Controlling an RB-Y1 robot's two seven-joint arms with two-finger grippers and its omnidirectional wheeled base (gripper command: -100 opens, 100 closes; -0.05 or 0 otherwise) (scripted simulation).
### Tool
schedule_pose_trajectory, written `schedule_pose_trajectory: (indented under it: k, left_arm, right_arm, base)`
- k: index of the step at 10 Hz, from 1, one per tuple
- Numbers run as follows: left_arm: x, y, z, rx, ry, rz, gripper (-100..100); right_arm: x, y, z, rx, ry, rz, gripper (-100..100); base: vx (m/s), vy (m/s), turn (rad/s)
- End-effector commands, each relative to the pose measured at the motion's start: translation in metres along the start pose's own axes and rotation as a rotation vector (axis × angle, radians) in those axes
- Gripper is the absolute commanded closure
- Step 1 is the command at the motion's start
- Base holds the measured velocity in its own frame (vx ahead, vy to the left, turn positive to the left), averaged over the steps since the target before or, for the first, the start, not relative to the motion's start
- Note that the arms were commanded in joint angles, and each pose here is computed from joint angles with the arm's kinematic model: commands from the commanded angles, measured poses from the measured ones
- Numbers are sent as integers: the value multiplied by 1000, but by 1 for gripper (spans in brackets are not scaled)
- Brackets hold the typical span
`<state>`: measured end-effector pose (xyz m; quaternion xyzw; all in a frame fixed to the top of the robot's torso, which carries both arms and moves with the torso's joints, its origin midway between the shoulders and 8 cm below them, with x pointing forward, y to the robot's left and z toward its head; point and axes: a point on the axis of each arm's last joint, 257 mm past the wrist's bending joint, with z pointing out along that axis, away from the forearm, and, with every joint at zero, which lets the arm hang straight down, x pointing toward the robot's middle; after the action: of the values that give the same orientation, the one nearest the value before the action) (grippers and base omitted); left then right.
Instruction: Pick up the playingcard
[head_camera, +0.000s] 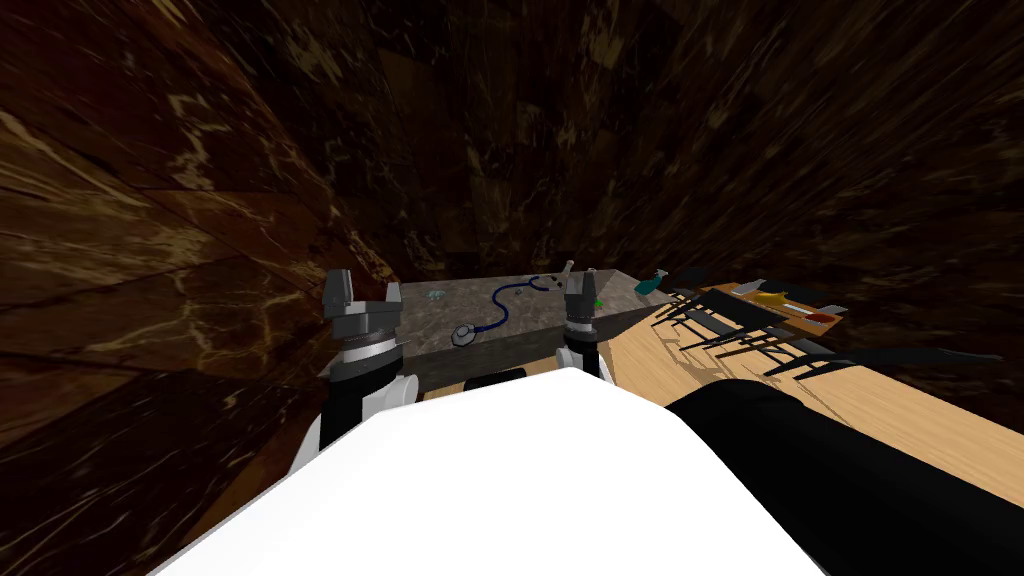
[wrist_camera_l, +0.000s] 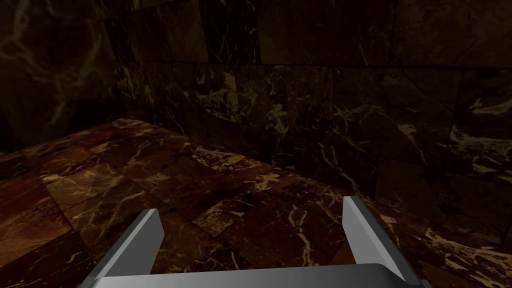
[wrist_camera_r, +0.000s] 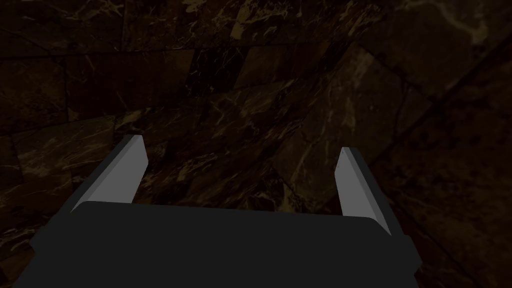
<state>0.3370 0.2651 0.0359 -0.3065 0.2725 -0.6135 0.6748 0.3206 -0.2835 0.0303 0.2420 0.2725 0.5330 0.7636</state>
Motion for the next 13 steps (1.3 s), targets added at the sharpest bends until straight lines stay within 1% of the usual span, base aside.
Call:
schedule_pose_trajectory:
  k: [1, 3, 6, 7, 9, 10, 11, 12, 13]
  left_arm:
    - [0, 0, 0, 0, 0, 0, 0]
    - [0, 0, 0, 0, 0, 0, 0]
    - [0, 0, 0, 0, 0, 0, 0]
    - [0, 0, 0, 0, 0, 0, 0]
    - [0, 0, 0, 0, 0, 0, 0]
    - [0, 0, 0, 0, 0, 0, 0]
    - [0, 0, 0, 0, 0, 0, 0]
    - [0, 0, 0, 0, 0, 0, 0]
    - [0, 0, 0, 0, 0, 0, 0]
  right_arm:
    - [4, -5, 1, 3, 28, 11, -100]
    - [10, -17, 3, 17, 65, 41, -100]
    - [18, -47, 9, 62, 97, 121, -100]
    - [20, -56, 14, 75, 100, 157, -100]
    - [23, -82, 22, 118, 97, 238, -100]
    - [24, -88, 19, 133, 97, 237, -100]
    - [26, -104, 23, 161, 91, 282, -100]
    - [26, -104, 23, 161, 91, 282, -100]
    - [28, -118, 27, 187, 83, 330, -100]
  base:
    - [-56, -2, -5]
    - [-103, -13, -27]
    - [-113, -6, -48]
    - [-85, -7, -71]
    - [-73, -2, -65]
    - [-48, 1, -28]
    - [-46, 3, -36]
    - [-35, -3, -31]
    - [-40, -8, -60]
